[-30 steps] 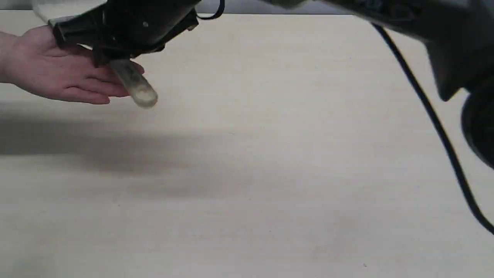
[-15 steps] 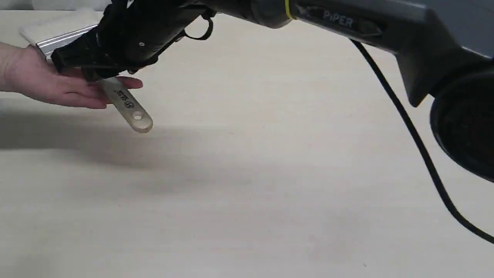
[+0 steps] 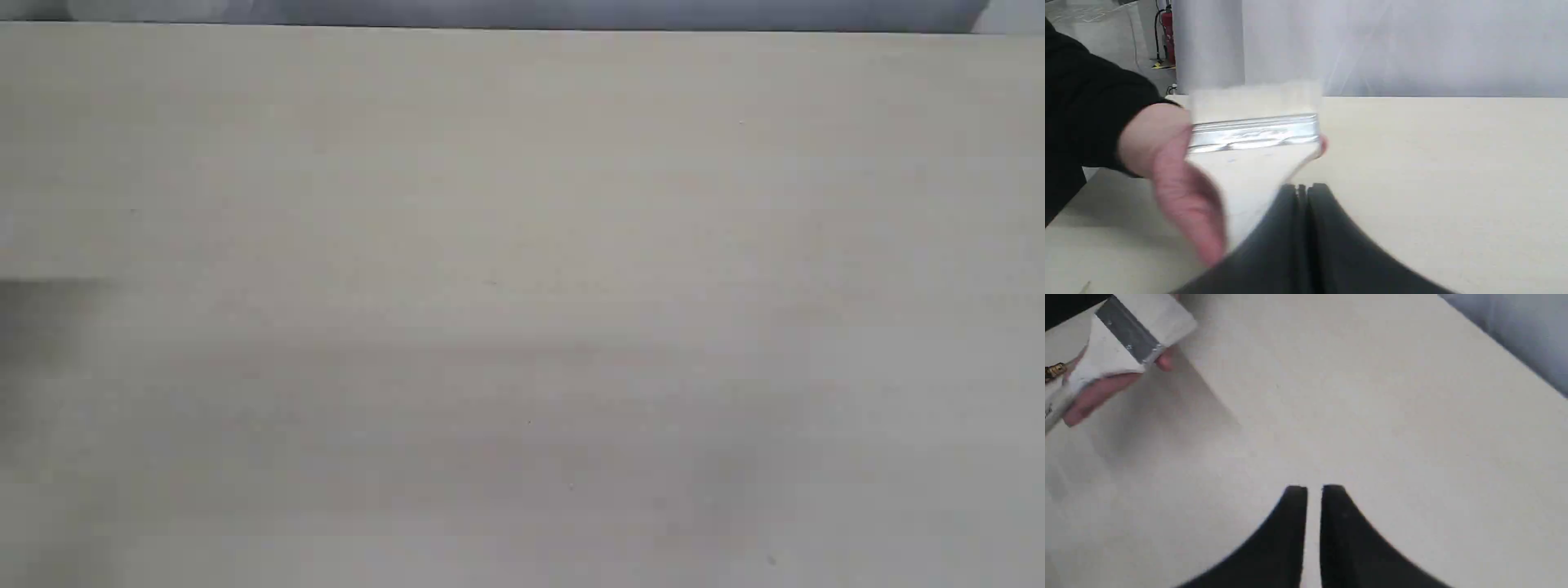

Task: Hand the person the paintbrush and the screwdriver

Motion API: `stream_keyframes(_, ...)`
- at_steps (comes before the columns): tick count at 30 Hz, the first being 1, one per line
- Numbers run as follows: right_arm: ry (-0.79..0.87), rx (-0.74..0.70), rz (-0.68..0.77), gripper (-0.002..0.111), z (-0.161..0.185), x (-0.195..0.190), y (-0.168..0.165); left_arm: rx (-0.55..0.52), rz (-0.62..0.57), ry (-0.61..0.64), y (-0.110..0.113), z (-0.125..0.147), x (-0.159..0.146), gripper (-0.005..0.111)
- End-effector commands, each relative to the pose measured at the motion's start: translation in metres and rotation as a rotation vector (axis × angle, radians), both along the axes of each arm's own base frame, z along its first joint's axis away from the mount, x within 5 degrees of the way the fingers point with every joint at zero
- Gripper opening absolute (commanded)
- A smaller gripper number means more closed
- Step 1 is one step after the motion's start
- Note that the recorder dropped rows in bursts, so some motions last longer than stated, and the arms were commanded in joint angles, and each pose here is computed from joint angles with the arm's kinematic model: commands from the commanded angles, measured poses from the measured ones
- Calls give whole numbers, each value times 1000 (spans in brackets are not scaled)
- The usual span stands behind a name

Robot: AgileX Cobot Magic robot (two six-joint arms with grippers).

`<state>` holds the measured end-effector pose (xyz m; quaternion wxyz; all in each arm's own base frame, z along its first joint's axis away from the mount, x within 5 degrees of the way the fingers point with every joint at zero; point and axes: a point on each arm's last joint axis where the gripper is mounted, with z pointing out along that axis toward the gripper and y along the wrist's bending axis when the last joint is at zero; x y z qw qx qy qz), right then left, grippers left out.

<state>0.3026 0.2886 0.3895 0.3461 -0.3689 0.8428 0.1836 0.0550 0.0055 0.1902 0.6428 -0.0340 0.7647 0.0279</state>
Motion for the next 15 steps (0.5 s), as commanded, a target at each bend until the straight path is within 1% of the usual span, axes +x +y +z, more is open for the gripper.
stream_keyframes(1, -67, 23, -2, 5, 39, -25, -26, -6, -6, -10, 0, 0, 0, 0)
stream_keyframes(5, -200, 118, -11, 5, 78, -60, -59, -6, -6, -10, 0, 0, 0, 0)
stream_keyframes(6, -212, 110, -18, 5, 78, -64, -65, -6, -6, -10, 0, 0, 0, 0)
stream_keyframes(8, -250, 85, -60, 5, 85, -83, -90, -6, -6, -10, 0, 0, 0, 0)
stream_keyframes(10, -252, 73, -107, 5, 85, -96, -106, -6, -6, -10, 0, 0, 0, 0)
stream_keyframes(11, -305, 15, -119, 5, 88, -103, -120, -6, -6, -10, 0, 0, 0, 0)
stream_keyframes(12, -319, -45, -145, 5, 91, -114, -136, -6, -6, -10, 0, 0, 0, 0)
stream_keyframes(14, -210, -49, -262, 5, 92, -132, -158, -6, -6, -10, 0, 0, 0, 0)
stream_keyframes(15, -204, -61, -304, 5, 95, -139, -169, -6, -6, -10, 0, 0, 0, 0)
